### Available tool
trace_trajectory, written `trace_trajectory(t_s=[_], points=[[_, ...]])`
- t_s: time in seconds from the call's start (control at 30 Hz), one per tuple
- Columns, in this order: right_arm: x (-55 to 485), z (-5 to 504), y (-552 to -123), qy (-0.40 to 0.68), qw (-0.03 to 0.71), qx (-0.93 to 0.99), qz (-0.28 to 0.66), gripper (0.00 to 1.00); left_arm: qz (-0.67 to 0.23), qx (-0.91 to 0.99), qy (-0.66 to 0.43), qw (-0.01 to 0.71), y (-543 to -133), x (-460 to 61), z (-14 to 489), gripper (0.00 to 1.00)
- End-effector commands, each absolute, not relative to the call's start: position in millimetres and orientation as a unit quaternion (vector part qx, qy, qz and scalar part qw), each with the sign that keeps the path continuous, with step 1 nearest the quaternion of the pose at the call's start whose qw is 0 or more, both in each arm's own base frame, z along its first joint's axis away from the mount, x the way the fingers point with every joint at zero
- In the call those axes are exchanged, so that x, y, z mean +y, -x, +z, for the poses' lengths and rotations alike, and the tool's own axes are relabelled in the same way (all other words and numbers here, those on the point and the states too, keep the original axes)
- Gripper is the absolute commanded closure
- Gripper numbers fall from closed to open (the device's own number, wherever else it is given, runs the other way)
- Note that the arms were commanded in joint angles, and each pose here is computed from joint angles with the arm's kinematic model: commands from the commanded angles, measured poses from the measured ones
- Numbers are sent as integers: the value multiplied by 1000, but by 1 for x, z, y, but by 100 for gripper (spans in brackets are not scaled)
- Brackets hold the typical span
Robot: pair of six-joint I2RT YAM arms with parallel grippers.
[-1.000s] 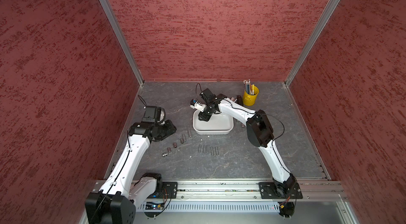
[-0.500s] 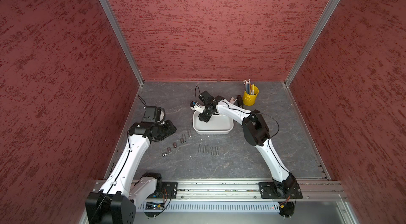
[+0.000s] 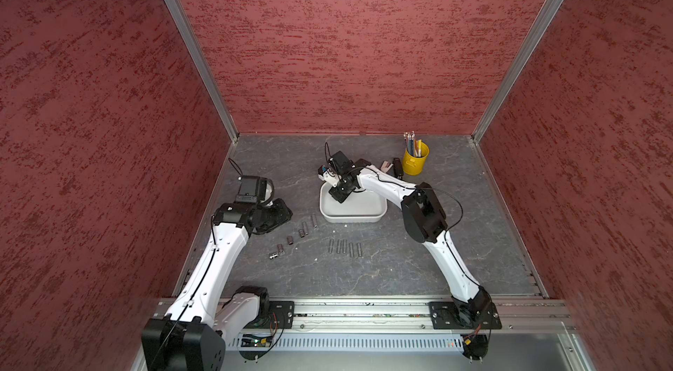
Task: Take out the socket from the storage box
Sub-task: Pick up the socket head from the storage box, then place the socket head at the center of the board.
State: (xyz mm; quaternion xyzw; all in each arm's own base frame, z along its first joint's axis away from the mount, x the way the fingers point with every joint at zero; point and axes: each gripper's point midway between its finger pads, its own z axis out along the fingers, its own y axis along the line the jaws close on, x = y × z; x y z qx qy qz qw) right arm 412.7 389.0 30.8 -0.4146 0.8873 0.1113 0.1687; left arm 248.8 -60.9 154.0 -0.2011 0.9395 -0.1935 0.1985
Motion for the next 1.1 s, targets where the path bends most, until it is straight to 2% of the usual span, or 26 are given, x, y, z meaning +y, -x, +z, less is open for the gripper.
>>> trace_trajectory(t_s=[0.0,0.2,0.37,0.5,0.73,1.07], points=[[381,68,-402,338,169,919,109,96,-193,937,199,212,-251,-58,157,55],[364,134,-396,237,212,940,125,97,-192,935,200,221,-251,-56,160,55],[336,183,-371,165,232,948,146,97,-193,935,200,221,-251,-56,161,55],[308,200,-343,120,227,955,151,97,-194,934,200,226,-250,-56,163,55],[261,176,-286,66,195,966,155,95,-199,933,195,228,-250,-58,164,55],[244,105,-230,36,140,975,167,96,-200,934,194,225,-249,-59,164,55]])
